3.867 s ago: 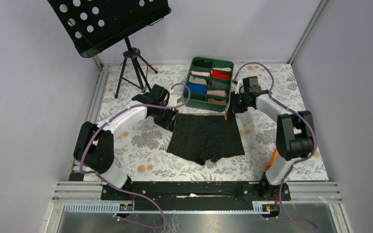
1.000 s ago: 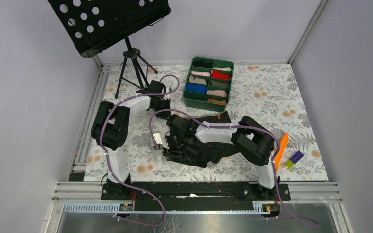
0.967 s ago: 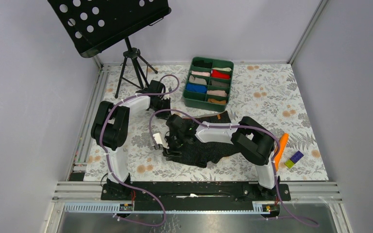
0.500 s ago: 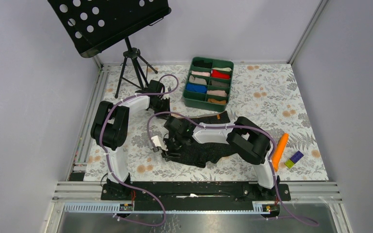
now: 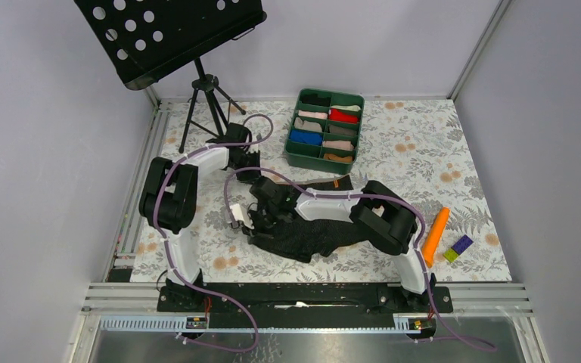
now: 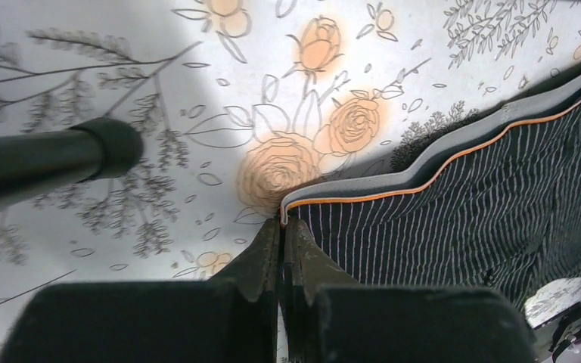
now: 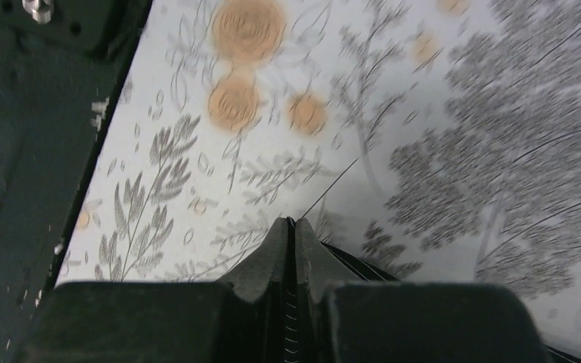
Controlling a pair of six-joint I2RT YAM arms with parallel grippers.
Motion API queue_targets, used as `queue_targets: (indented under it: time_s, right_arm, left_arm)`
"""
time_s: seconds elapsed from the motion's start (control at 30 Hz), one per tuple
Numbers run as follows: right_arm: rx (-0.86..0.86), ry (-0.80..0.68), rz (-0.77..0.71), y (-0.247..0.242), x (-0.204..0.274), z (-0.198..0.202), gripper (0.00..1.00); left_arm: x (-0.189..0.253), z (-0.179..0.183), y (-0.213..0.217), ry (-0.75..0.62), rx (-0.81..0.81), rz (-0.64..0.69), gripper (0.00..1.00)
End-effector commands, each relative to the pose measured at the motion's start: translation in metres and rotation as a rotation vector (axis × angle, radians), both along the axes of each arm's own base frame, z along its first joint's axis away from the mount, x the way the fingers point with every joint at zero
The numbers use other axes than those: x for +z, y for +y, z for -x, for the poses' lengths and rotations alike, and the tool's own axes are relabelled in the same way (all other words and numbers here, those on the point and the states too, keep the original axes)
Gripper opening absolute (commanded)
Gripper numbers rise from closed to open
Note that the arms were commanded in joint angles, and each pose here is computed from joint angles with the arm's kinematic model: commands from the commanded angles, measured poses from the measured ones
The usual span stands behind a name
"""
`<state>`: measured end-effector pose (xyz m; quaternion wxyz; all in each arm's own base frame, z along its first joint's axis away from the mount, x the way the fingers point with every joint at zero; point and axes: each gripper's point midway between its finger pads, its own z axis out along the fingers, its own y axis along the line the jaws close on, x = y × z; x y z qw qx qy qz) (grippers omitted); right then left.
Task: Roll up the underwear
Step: Fold the underwear at the center of the board.
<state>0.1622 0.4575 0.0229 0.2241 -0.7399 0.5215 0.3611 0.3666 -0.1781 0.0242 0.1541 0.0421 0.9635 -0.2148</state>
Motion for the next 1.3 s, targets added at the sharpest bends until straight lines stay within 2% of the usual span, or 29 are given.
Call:
queue_targets:
  time_s: [0.0, 0.17, 0.33, 0.5, 0.83, 1.0, 1.27]
  right_arm:
    - [-0.039, 0.033, -0.232, 0.056, 0.076, -0.009, 0.0]
    - [-0.082, 0.101, -0.312, 0.082, 0.124, -0.015, 0.0]
    - [-0.081, 0.048, -0.321, 0.074, 0.145, -0.018, 0.0]
    - [-0.115, 0.003, -0.226, 0.033, 0.128, -0.021, 0.0]
    - [-0.223, -0.076, -0.138, -0.03, 0.113, -0.026, 0.0]
    - [-0.271, -0.086, -0.108, -0.058, 0.112, -0.022, 0.0]
    - [-0.337, -0.011, -0.085, -0.075, 0.106, -0.008, 0.0]
  left_arm:
    - [0.049, -0.025, 0.015, -0.119, 0.037, 0.034, 0.0]
    - [0.085, -0.02, 0.023, -0.158, 0.037, 0.065, 0.0]
    - [0.119, -0.016, 0.015, -0.21, 0.025, 0.124, 0.0]
    - [0.128, -0.015, -0.008, -0.189, -0.008, 0.198, 0.0]
    - [0.114, -0.008, -0.071, -0.15, -0.142, 0.225, 0.0]
    - [0.118, -0.002, -0.096, -0.156, -0.213, 0.231, 0.0]
    - [0.117, 0.017, -0.133, -0.163, -0.317, 0.23, 0.0]
